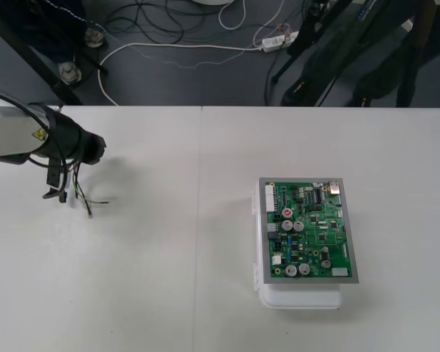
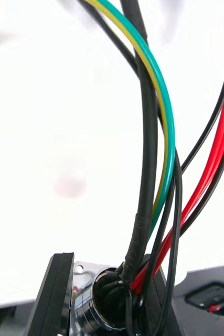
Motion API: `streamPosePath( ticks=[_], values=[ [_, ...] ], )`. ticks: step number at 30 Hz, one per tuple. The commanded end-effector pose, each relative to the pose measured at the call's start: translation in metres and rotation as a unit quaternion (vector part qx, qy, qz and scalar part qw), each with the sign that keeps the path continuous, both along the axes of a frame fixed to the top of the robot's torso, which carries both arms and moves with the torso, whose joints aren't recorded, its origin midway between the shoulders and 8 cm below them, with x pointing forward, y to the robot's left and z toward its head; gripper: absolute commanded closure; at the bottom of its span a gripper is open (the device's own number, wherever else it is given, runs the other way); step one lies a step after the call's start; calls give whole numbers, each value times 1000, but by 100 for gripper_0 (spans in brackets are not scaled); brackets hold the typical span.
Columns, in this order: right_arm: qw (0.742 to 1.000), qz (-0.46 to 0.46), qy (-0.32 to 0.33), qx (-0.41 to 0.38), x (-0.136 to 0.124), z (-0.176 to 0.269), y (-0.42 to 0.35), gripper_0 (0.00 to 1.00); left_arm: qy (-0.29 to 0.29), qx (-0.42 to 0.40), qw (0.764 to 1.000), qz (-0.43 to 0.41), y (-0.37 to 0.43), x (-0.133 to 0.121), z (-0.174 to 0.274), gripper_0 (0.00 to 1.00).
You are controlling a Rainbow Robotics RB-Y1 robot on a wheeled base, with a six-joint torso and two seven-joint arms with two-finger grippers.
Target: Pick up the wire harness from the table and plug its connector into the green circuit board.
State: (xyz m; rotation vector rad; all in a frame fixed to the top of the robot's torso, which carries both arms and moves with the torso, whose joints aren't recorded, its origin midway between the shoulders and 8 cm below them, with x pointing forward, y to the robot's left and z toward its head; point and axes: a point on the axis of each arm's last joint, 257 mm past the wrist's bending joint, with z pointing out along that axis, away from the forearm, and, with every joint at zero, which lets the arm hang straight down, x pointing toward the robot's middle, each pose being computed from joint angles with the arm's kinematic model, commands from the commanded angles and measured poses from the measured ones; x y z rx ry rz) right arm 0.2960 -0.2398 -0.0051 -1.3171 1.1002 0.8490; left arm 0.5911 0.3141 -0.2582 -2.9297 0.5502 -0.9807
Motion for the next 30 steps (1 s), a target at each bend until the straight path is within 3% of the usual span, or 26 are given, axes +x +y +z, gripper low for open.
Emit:
streamPosePath(
  ticks=[1, 17, 30],
  values=[
    [1000, 12, 12, 11, -1, 10, 5, 0, -39, -70, 996, 35, 4, 8, 47, 100],
    [999, 14, 25, 16, 1, 22, 7, 0, -16, -286, 949, 131, -39, -12, 117, 100],
    [998, 18, 62, 25, -2, 33, 10, 0, 68, -476, 847, 226, -86, -41, 166, 100]
  ],
)
